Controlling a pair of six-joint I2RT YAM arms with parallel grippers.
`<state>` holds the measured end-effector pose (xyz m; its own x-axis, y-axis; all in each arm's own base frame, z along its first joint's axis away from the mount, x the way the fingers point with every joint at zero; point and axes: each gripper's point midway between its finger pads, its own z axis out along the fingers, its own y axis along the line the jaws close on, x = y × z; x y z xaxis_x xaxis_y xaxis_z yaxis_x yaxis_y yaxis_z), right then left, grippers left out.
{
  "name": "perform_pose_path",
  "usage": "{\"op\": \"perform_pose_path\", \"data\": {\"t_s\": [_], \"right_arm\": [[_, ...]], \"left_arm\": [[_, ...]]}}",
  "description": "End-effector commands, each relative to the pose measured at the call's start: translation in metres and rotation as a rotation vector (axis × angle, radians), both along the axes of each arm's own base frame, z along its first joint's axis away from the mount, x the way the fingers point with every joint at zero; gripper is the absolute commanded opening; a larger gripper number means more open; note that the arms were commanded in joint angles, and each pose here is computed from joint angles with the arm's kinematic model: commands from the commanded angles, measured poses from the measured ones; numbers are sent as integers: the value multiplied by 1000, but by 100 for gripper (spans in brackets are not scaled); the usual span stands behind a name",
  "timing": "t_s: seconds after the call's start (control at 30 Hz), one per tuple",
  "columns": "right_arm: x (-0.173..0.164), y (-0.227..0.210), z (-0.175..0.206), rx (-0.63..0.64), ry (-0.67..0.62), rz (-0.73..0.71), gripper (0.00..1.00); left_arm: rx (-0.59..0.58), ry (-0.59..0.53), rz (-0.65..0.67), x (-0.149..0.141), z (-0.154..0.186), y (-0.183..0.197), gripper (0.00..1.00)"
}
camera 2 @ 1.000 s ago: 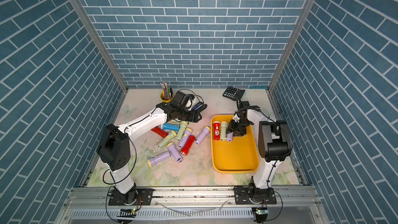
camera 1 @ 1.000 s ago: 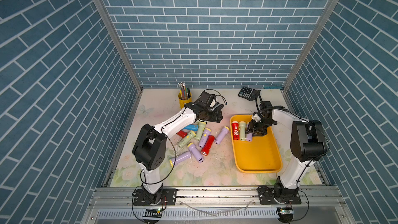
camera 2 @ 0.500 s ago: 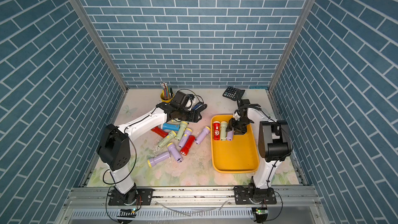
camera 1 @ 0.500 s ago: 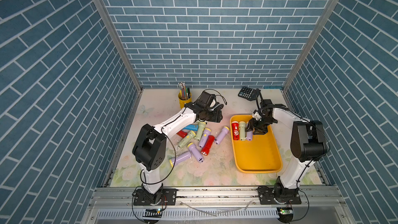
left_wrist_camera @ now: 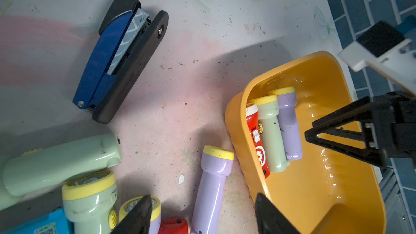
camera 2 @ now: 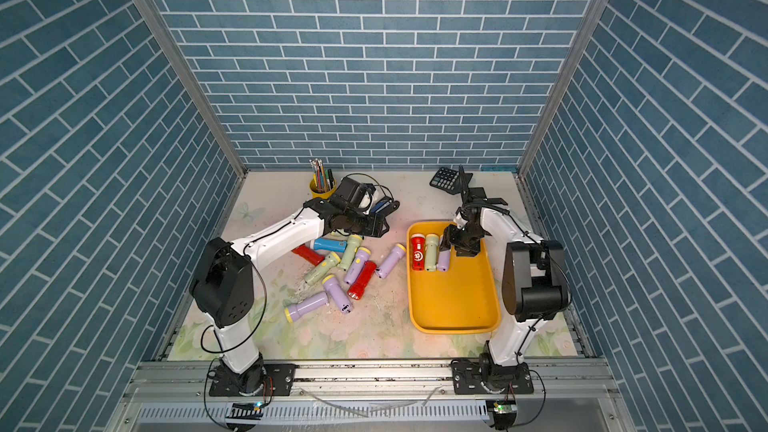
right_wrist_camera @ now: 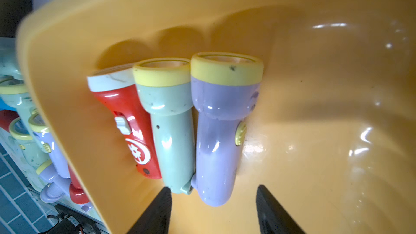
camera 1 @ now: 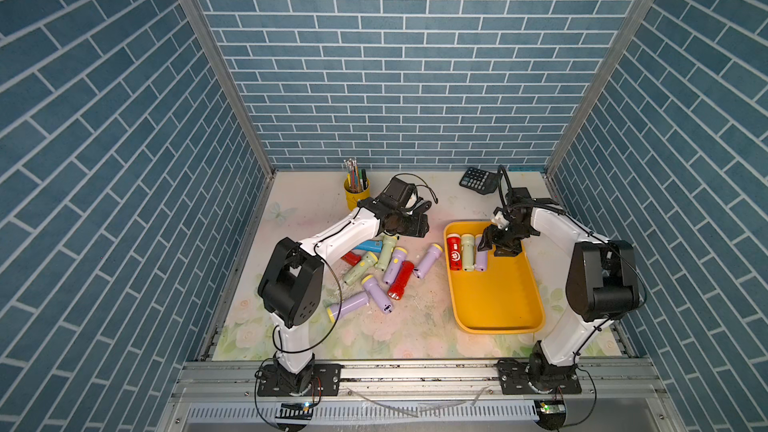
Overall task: Put the flashlights into the storage boxes
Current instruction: Place the flashlight at the storage box, then pick up the flashlight from the center of the board.
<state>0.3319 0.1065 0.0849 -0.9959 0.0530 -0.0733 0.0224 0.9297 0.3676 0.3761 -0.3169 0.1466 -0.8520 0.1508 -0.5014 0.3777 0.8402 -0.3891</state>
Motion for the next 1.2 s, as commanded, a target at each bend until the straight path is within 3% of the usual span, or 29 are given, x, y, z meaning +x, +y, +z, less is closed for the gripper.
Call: {"op": "perform_pose_path", "data": {"t_s": [0.0,0.57,1.17], "right_arm": [[4,1,31,-11,-77,15,61],[-10,45,79,-46,-200,90,60],[-37,128,85,-66,-198,240,59]], "left_arm": [[3,-9,5,-7,5,3,73],[5,-58,3,-34,18,28,73],[-23,-71,63,-77,14,81,75]]}}
